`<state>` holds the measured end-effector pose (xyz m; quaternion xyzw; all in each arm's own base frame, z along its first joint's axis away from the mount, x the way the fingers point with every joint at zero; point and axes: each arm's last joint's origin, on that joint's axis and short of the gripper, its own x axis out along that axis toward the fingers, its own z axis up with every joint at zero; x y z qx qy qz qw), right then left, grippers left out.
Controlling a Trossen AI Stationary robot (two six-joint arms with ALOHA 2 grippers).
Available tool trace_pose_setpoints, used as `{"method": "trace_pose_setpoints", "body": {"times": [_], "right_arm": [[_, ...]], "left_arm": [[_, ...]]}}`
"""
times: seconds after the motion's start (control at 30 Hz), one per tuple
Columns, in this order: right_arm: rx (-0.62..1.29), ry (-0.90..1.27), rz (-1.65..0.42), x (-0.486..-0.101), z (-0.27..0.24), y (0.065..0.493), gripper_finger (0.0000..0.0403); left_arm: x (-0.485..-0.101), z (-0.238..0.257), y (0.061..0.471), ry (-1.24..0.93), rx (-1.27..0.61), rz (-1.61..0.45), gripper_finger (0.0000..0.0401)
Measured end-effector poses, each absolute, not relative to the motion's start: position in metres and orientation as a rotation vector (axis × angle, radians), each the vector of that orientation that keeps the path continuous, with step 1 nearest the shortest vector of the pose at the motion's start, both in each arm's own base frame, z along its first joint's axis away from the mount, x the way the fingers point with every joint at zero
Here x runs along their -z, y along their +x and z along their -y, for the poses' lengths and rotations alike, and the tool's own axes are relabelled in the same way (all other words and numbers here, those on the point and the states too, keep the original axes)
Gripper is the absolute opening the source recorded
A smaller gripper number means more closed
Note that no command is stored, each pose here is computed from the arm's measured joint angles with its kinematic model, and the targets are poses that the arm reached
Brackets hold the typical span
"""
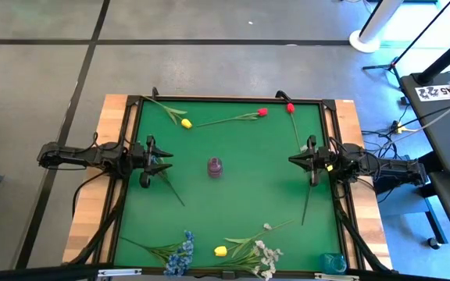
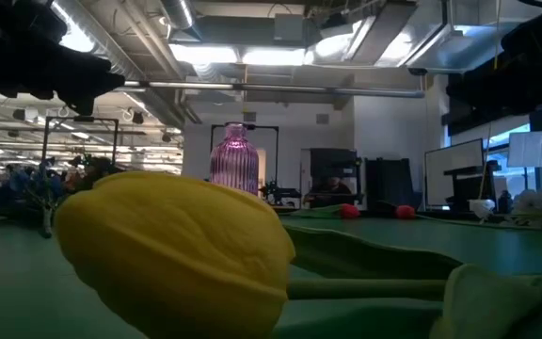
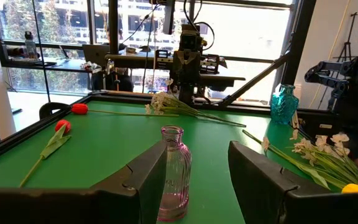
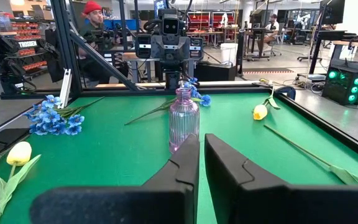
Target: Sort flowers into vase by color
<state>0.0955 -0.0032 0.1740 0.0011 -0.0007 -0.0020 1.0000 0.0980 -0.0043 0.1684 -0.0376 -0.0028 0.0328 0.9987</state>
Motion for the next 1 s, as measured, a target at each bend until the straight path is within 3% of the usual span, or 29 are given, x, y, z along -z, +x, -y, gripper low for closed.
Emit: {"method": "trace_pose_setpoints", "body": {"times": [0.6, 0.77, 1.0], "right_arm": [[0.001, 0.003, 0.007, -0.175, 0.003, 0.095, 0.0028], [-0.061, 0.214, 0.041, -0.178, 0.001, 0.095, 0.0028], [0.074, 0.357, 0.129, -0.183, 0.006, 0.099, 0.0028]], "left_arm": [[-0.168, 0.004, 0.098, -0.075, -0.066, 0.006, 0.0167], [-0.168, 0.004, 0.098, -0.075, -0.066, 0.005, 0.0167], [-0.168, 0.004, 0.098, -0.075, -0.065, 0.005, 0.0167]]}}
